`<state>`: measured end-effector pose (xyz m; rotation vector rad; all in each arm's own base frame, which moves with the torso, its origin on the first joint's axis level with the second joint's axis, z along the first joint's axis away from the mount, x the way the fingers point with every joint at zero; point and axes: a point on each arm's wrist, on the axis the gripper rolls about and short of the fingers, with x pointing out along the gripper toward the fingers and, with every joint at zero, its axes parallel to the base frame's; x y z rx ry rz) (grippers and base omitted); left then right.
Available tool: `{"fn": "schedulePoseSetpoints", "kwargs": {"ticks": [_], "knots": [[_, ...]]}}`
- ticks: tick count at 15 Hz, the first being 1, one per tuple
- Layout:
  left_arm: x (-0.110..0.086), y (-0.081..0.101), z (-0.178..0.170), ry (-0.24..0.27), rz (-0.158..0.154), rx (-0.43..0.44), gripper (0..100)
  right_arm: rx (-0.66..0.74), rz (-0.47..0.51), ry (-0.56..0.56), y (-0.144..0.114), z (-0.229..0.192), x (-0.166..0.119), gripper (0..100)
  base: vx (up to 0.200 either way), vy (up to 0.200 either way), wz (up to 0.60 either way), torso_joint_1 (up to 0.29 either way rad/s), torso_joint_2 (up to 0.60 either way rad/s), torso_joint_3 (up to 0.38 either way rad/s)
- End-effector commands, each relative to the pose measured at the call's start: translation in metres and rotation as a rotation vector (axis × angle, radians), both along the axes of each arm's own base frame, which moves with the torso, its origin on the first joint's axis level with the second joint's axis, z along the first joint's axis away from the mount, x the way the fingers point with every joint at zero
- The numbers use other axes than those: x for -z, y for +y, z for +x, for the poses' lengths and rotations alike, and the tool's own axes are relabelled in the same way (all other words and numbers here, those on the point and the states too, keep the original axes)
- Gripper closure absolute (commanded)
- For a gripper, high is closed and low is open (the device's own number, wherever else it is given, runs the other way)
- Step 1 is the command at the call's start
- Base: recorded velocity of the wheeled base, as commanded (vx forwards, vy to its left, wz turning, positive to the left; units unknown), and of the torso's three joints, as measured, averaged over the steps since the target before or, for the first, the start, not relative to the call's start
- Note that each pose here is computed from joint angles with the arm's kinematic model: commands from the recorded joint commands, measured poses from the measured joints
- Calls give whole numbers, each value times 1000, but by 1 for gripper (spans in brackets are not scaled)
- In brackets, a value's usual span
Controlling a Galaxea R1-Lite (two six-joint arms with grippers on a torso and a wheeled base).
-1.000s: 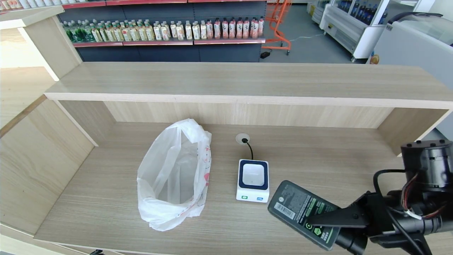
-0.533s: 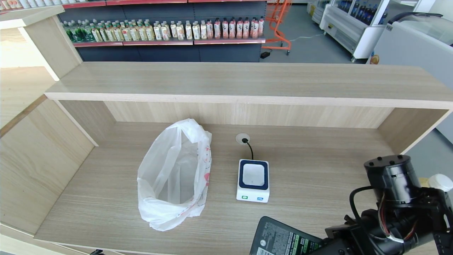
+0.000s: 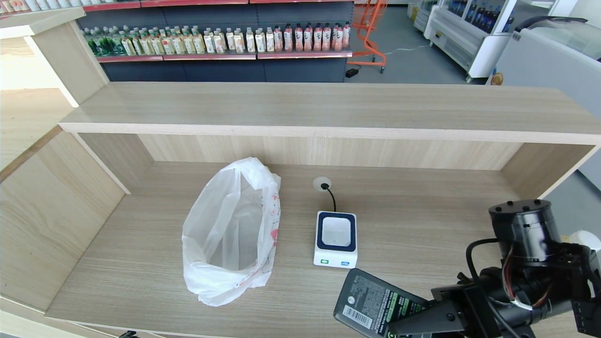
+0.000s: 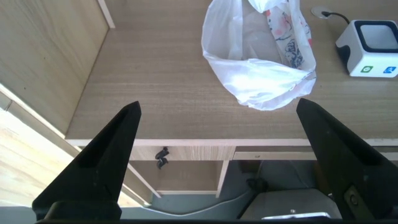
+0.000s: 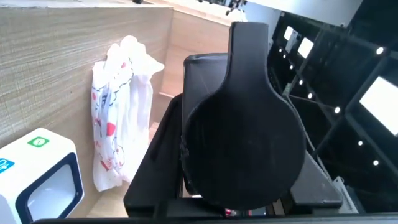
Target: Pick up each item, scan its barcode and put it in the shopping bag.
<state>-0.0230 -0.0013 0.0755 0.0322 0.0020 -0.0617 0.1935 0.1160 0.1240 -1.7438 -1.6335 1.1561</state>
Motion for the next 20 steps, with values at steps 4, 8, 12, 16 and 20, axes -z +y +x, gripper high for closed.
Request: {"fn": "schedulePoseSetpoints", "kwargs": {"ticks": [4, 8, 12, 16, 20], "knots": [[0, 0, 0, 2, 0, 0, 0, 0, 16, -32, 1, 2, -4, 100, 0, 0, 0, 0, 0, 0], [0, 0, 0, 0, 0, 0, 0, 0, 18, -34, 1, 2, -4, 100, 0, 0, 0, 0, 0, 0], [0, 0, 0, 0, 0, 0, 0, 5, 23, -30, 1, 2, -7, 100, 0, 0, 0, 0, 0, 0], [0, 0, 0, 0, 0, 0, 0, 271, 130, 326, -32, -23, -68, 100, 0, 0, 0, 0, 0, 0], [0, 0, 0, 0, 0, 0, 0, 730, 286, 632, -83, -15, -81, 100, 0, 0, 0, 0, 0, 0]]}}
